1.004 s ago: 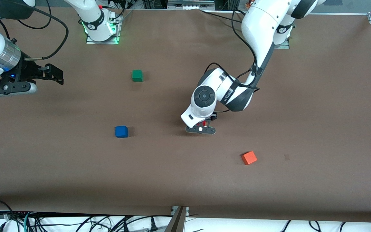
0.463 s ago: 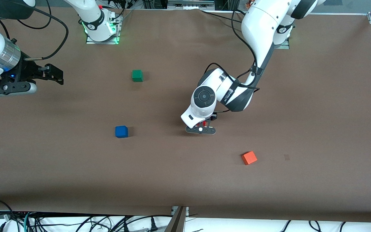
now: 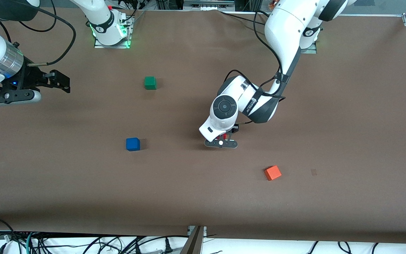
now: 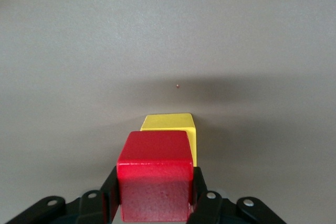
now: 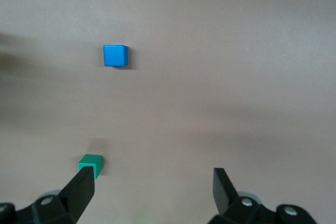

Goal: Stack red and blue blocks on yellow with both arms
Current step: 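Lower the red block onto the yellow block with the left gripper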

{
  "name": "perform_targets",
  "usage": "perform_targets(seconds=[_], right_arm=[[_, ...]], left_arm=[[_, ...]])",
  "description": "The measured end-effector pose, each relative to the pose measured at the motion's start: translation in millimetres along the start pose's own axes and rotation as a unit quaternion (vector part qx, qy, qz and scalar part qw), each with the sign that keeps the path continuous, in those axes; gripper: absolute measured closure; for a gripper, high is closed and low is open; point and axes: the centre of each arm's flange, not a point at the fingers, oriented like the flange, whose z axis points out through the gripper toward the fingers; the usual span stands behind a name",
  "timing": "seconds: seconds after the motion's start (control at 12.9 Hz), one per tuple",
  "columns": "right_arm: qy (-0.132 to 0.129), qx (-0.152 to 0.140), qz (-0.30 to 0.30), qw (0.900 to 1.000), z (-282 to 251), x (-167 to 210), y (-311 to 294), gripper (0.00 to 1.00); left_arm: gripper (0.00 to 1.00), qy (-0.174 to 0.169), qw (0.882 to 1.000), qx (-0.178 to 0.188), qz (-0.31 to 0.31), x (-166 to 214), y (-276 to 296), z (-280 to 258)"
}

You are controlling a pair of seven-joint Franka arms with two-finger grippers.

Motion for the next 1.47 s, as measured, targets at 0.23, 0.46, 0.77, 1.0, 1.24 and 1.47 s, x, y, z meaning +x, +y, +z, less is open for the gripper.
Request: perform_targets(seconds=[0.23, 0.46, 0.77, 1.0, 1.24, 1.47], right_arm=[[0.000, 0.000, -0.001, 1.000, 0.0, 0.0, -1.2, 0.00], [0.000, 0.000, -0.002, 1.000, 0.0, 0.0, -2.3, 0.00], [0.000, 0.000, -0.002, 1.000, 0.0, 0.0, -2.4, 0.00], [0.000, 0.000, -0.002, 1.000, 0.0, 0.0, -2.4, 0.00], [0.000, 0.000, -0.002, 1.000, 0.0, 0.0, -2.4, 0.00], [0.000, 0.000, -0.002, 1.000, 0.0, 0.0, -2.4, 0.00]], left_arm=[[0.44, 0.003, 1.000, -0.001, -0.002, 3.8, -0.5, -0.3], [0.44, 0.005, 1.000, -0.002, -0.002, 5.4, 0.9, -0.7], [0.44, -0.001, 1.000, 0.002, -0.002, 4.4, 1.4, -0.3], [0.44, -0.004, 1.000, 0.004, -0.002, 3.2, 2.1, 0.0], [0.44, -0.005, 1.000, 0.004, -0.002, 3.1, 2.3, 0.0], [0.44, -0.006, 1.000, 0.005, -0.002, 1.6, 4.3, 0.2]])
